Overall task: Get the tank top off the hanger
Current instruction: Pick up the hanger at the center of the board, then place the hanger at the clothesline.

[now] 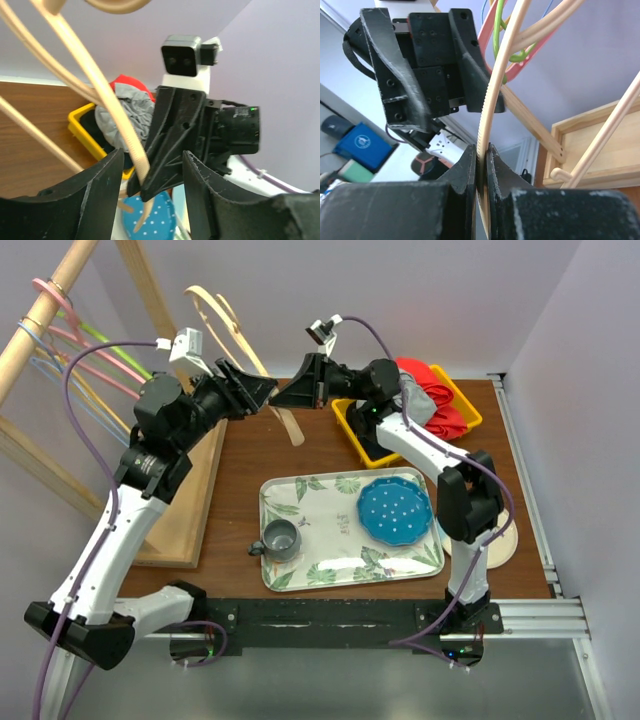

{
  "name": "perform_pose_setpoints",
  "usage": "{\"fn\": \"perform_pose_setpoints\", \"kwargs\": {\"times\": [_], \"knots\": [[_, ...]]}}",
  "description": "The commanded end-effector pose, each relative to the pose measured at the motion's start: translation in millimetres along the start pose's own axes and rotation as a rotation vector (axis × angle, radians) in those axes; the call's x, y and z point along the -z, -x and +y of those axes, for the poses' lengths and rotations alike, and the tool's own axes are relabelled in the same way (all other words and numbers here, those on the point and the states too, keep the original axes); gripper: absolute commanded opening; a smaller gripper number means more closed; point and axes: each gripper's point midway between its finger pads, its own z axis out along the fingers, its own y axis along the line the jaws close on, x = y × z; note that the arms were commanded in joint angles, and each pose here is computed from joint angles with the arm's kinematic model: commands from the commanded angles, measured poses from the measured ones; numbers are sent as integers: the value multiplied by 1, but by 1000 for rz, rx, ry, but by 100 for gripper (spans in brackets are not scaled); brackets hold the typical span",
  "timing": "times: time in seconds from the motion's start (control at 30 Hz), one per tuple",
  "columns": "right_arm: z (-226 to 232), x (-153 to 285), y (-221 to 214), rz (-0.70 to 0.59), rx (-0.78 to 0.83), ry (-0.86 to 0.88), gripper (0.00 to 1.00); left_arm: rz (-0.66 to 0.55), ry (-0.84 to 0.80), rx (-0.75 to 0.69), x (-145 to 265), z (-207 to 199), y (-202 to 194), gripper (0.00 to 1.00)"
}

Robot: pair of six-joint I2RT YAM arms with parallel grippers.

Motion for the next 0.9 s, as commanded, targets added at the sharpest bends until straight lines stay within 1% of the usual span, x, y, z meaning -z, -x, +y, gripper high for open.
{"fn": "perform_pose_setpoints", "kwargs": {"times": [0.0,0.13,0.2,0.23,0.4,0.43,0.5,0.53,0.6,0.63,0.67,0.7,0.73,0.8,0.83,0.87], "knots": [[32,2,4,-4,56,97,0,-28,-118,66,-4,-22,6,53],[35,2,6,-14,56,100,0,-11,-112,93,-11,-18,0,49],[35,1,7,-20,55,101,0,-13,-105,106,-12,-14,-3,47],[35,1,8,-22,57,101,0,-34,-116,116,-10,-17,1,45],[32,0,8,-27,36,106,0,-31,-96,160,-14,-8,-7,41],[33,0,8,-31,37,108,0,-55,-114,160,-15,-12,-2,36],[34,0,9,-36,30,111,0,-54,-108,169,-17,-9,-4,31],[35,0,10,-39,31,111,0,-60,-114,178,-17,-10,-3,17],[32,0,11,-42,20,99,1,-71,-105,194,-19,-8,-2,0],[29,0,9,-45,12,89,5,-81,-106,208,-20,-8,1,0],[28,0,10,-56,18,80,18,-111,-90,210,-20,-7,8,0],[24,1,10,-62,4,64,28,-133,-75,214,-21,-5,13,0],[23,4,8,-70,-6,50,44,-156,-64,219,-22,-5,20,0],[16,9,9,-97,-7,12,60,-221,1,247,-25,5,35,0],[10,13,4,-103,-29,-15,66,-241,11,272,-28,5,43,0],[14,17,7,-117,3,-27,75,-267,33,291,-31,9,49,0]]}}
